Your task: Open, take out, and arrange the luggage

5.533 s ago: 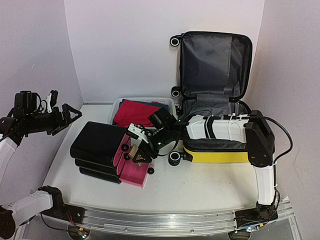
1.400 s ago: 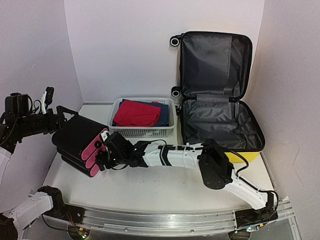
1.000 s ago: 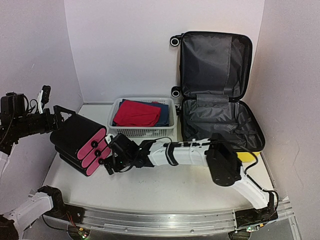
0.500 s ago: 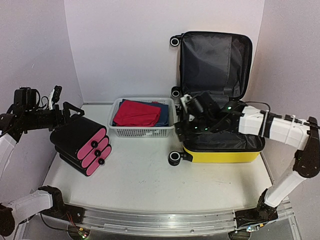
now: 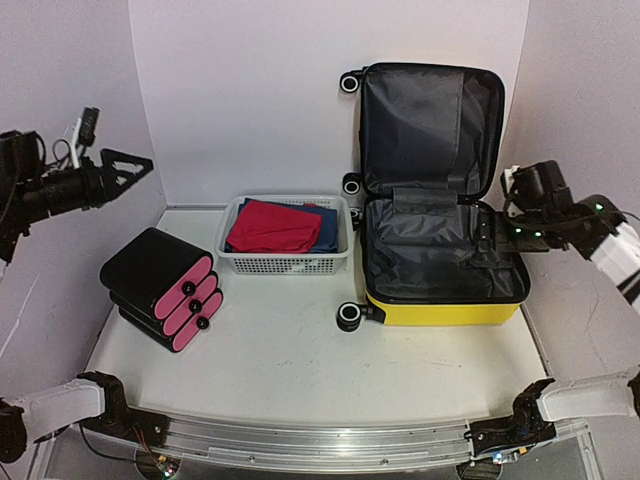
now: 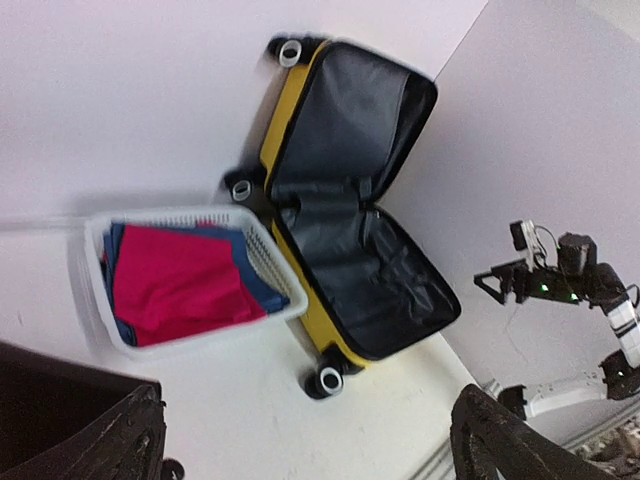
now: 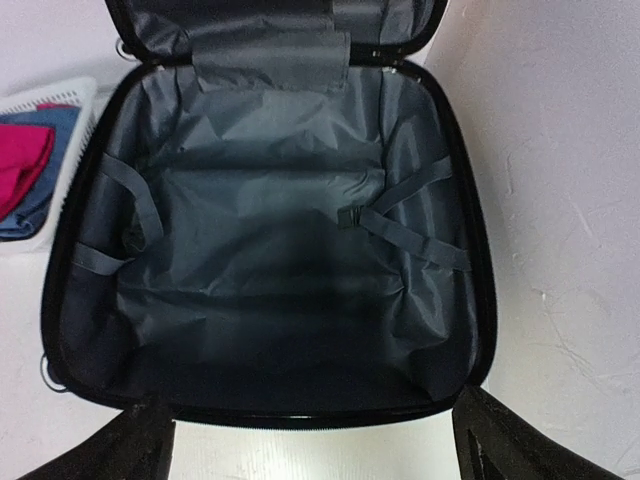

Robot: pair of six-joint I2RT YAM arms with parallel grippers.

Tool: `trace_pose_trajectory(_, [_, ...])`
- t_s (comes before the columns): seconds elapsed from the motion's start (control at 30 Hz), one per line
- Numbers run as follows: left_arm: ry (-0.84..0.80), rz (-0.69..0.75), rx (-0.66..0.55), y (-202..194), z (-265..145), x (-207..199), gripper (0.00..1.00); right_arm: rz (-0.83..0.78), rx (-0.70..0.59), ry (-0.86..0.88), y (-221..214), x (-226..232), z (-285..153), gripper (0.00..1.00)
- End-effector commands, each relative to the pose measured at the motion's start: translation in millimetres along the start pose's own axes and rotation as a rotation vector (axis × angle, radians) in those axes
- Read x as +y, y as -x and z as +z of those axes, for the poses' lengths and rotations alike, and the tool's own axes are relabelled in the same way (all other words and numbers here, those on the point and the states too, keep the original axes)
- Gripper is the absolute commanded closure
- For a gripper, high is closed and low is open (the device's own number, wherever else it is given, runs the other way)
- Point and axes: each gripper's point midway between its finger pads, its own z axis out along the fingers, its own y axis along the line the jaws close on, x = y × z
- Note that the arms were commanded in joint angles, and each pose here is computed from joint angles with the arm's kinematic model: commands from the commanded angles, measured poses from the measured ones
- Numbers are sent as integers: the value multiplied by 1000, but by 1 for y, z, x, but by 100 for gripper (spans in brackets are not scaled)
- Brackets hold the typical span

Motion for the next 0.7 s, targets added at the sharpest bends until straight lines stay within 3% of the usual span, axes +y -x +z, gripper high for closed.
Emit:
trace_pose_trajectory(0.0, [20,271,-331,76,-62,-60,0,-3,-218,64,28,-23,-78,2])
trace_pose_trajectory(0.2, [24,322,-495,104,-89,-80,0,-13,-411,143,46,-39,-145,2])
trace_pose_trajectory(0.4, [3,299,-487,106,-84,-79,1,8,-478,163,40,-47,-163,2])
trace_pose_trajectory(0.67, [-26,282,-460,106,-75,-78,1,56,-473,179,31,-49,-162,2])
